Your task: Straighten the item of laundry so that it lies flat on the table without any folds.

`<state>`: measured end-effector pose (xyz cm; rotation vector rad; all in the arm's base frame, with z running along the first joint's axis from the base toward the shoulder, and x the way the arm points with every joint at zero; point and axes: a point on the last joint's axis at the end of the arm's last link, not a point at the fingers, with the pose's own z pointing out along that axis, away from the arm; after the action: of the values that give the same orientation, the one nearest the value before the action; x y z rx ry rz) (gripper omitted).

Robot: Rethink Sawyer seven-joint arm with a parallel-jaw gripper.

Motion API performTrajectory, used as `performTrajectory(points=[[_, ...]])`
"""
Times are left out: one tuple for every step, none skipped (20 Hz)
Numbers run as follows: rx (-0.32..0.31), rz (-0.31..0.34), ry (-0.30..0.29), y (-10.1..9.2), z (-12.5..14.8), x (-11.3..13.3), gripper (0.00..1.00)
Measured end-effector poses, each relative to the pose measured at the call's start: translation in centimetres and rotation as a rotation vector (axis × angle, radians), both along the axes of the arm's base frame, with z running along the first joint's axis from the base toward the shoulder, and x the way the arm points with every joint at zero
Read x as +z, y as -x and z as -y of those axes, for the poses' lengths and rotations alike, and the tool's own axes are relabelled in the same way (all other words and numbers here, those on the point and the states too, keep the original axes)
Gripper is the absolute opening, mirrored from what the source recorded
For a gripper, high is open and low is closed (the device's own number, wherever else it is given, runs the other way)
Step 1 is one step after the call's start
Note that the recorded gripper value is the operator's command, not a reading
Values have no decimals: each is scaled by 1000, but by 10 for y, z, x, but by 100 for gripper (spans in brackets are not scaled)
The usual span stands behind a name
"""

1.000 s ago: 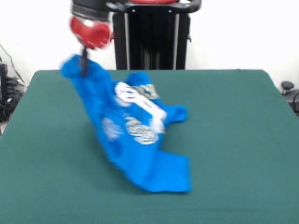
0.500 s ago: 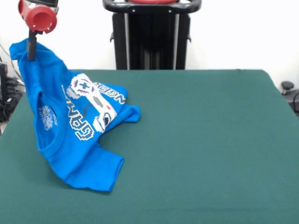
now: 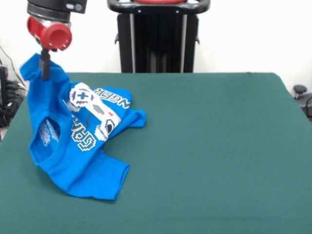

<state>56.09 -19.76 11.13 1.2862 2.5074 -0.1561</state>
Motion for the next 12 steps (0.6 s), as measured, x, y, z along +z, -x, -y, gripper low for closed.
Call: performTrajectory(points=[[9, -2, -4, -1, -3, -3, 0], [33, -12, -10, -1, -13, -10, 100], [35, -12, -10, -1, -13, -11, 100], [37, -13, -10, -1, -14, -11, 100], [45, -18, -9, -1, -16, -13, 100], [58, -23, -8, 0, -20, -16, 100], [65, -26, -7, 0, -22, -17, 100], [78, -28, -5, 0, -26, -18, 100], [90, -28, -2, -1, -31, -17, 100], [95, -26, -1, -3, -34, -16, 100], [98, -26, -1, -3, -35, -16, 100], [113, -21, 4, -7, -43, -13, 100]])
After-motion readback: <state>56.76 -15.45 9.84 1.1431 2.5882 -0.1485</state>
